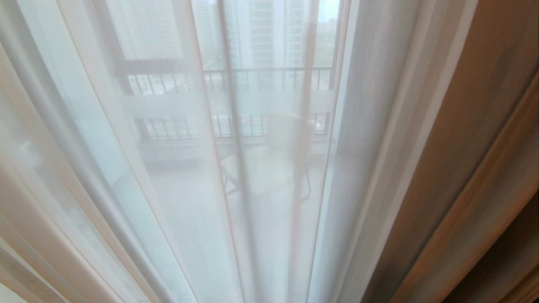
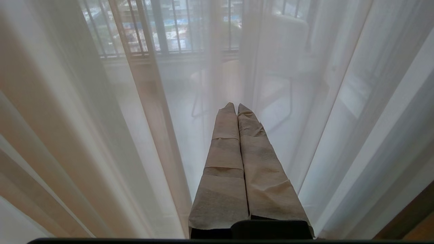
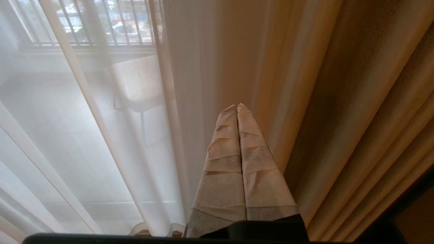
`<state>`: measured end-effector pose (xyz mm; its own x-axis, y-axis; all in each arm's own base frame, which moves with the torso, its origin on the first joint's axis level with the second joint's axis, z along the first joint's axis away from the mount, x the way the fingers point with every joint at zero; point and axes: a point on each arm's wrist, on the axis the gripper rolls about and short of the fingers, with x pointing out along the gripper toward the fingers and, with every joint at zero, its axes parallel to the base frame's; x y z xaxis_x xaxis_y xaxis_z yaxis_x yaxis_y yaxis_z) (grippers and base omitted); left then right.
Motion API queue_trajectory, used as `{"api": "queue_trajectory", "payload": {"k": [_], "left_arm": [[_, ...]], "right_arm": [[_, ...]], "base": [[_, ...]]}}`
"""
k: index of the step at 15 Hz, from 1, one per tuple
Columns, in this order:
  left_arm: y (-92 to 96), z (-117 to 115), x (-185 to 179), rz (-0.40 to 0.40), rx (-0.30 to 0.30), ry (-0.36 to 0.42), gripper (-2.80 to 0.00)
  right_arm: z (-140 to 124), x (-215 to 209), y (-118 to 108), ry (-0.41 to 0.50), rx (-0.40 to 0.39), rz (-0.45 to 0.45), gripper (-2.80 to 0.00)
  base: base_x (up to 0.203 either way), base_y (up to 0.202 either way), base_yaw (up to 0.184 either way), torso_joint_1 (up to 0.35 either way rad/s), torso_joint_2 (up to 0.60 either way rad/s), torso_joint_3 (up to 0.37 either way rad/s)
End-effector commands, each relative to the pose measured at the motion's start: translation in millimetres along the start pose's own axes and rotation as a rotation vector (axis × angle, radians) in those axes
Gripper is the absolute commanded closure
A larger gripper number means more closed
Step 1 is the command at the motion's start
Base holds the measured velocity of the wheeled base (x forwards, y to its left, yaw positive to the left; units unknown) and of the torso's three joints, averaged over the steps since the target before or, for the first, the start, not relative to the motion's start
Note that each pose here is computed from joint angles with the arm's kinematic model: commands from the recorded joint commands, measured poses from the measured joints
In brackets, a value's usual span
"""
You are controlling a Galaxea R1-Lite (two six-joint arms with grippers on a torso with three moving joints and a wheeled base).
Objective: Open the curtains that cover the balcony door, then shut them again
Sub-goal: Close the outer curtains on both sides
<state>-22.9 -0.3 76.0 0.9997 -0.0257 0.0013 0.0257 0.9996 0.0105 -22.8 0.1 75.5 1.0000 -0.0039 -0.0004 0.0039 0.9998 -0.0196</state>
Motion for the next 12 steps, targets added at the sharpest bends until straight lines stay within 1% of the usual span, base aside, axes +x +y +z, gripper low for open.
{"api": "queue_trajectory", "payload": {"k": [1, 12], "left_arm": [[0.0, -0.1, -0.1, -0.002, 0.000, 0.000, 0.00], [0.0, 0.0, -0.1, 0.000, 0.000, -0.002, 0.00]], "right_arm": [[0.0, 0.0, 0.0, 0.000, 0.000, 0.001, 0.00], [0.1, 0.0, 0.0, -0.002, 0.000, 0.001, 0.00]], "base": [[0.000, 0.000, 0.000, 0.000, 0.00, 0.000], [0.000, 0.000, 0.000, 0.000, 0.00, 0.000]]}}
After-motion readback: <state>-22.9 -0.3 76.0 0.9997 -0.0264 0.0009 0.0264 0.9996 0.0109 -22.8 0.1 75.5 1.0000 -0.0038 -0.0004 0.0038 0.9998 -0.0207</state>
